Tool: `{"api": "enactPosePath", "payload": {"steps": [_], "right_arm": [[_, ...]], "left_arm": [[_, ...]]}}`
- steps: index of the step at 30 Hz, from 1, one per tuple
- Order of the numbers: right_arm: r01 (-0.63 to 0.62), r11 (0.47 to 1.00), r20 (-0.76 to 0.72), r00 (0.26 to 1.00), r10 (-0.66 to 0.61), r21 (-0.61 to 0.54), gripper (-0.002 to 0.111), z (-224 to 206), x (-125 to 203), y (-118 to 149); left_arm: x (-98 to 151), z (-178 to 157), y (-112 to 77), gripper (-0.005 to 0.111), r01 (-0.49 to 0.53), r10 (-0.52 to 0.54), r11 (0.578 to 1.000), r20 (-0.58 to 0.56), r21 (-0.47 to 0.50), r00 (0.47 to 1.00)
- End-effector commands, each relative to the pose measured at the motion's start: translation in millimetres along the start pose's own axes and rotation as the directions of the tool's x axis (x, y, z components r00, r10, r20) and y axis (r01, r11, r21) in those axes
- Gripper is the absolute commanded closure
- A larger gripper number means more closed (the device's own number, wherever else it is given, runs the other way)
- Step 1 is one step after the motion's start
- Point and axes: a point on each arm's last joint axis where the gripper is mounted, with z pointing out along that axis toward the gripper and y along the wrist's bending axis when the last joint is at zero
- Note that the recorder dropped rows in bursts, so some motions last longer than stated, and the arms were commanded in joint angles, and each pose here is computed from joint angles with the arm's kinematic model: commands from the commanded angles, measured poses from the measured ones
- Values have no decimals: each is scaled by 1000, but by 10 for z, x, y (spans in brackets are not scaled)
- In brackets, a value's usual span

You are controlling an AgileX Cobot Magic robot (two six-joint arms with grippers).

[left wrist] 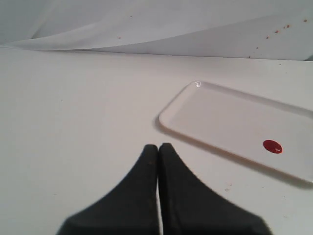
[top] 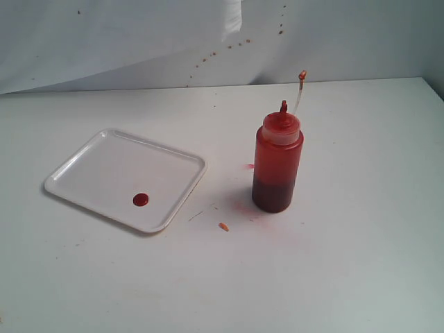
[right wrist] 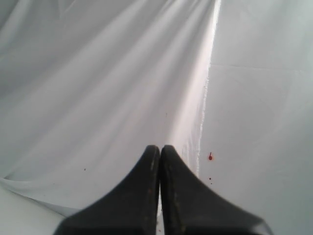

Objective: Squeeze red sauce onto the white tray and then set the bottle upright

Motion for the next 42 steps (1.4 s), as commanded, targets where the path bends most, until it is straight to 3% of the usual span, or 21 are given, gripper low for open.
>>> {"api": "enactPosePath", "payload": {"steps": [1, 33, 37, 42], "right_arm": [[-8, 1000, 15, 1000, 8, 2, 108, -9, -23, -4], [9, 1000, 15, 1000, -9, 3, 108, -9, -23, -5], [87, 994, 9, 996, -88, 63, 108, -42, -27, -41], [112, 957, -55, 993, -101, 267, 108, -253, 187, -69]], "left_arm": [[4, 3, -3, 107, 26, -26, 1000, 10, 3, 1000], [4, 3, -3, 107, 24, -24, 1000, 10, 3, 1000], [4, 3, -3, 107, 24, -24, 1000, 10, 3, 1000], [4, 3, -3, 107, 24, -24, 1000, 10, 3, 1000]]}}
